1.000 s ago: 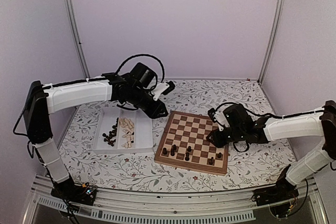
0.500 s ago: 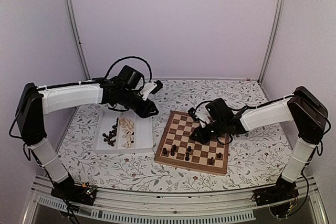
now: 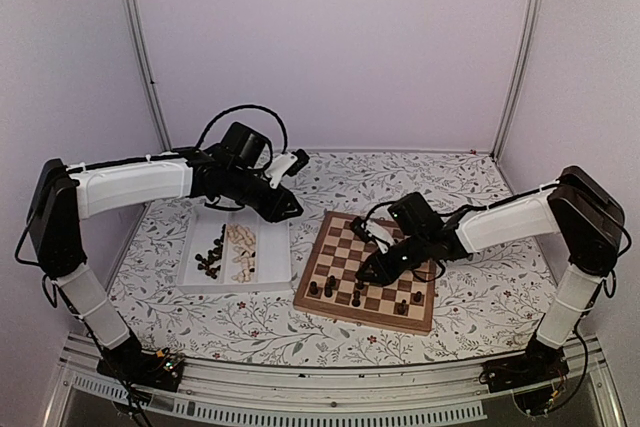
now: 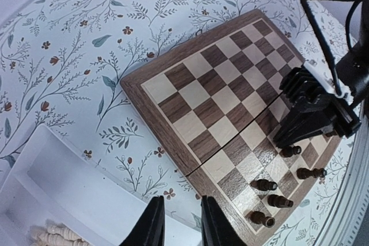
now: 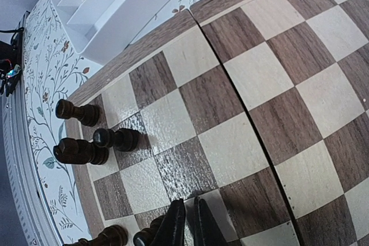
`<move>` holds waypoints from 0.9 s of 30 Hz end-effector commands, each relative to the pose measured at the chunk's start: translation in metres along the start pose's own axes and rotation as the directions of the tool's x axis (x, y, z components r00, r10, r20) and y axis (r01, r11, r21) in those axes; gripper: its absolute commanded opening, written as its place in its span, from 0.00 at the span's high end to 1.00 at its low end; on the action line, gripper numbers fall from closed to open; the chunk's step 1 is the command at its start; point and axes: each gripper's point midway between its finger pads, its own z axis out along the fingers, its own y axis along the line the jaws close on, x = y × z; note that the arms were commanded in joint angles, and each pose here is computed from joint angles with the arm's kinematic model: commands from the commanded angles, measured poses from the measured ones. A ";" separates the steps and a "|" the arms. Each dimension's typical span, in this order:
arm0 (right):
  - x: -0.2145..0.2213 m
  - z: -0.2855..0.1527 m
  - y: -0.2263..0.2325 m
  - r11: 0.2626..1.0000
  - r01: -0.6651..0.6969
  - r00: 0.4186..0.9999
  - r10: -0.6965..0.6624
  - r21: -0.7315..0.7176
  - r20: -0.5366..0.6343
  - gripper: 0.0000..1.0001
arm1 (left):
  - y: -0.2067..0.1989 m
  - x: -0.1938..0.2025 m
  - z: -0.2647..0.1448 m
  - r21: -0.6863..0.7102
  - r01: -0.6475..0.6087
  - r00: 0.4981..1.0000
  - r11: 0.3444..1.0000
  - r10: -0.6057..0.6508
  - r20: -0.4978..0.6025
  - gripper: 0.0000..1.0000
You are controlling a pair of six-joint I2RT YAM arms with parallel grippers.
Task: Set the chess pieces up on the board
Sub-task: Adjust the chess piece on the chessboard.
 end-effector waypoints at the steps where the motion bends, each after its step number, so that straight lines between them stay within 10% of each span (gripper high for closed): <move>1: 0.037 -0.001 0.003 1.000 -0.024 0.992 0.023 -0.001 -0.124 0.92 | 0.003 -0.008 -0.005 0.004 0.006 1.000 1.000 -0.006 0.028 0.75; 18: 0.032 -0.009 0.004 1.000 -0.016 0.994 0.018 0.023 -0.110 0.92 | 0.010 0.002 0.003 -0.018 0.020 1.000 1.000 -0.021 -0.012 0.75; 27: -0.006 -0.054 -0.023 0.975 -0.056 0.998 0.048 0.215 0.039 0.77 | 0.068 0.026 -0.043 -0.387 0.143 0.987 0.911 -0.162 -0.018 0.57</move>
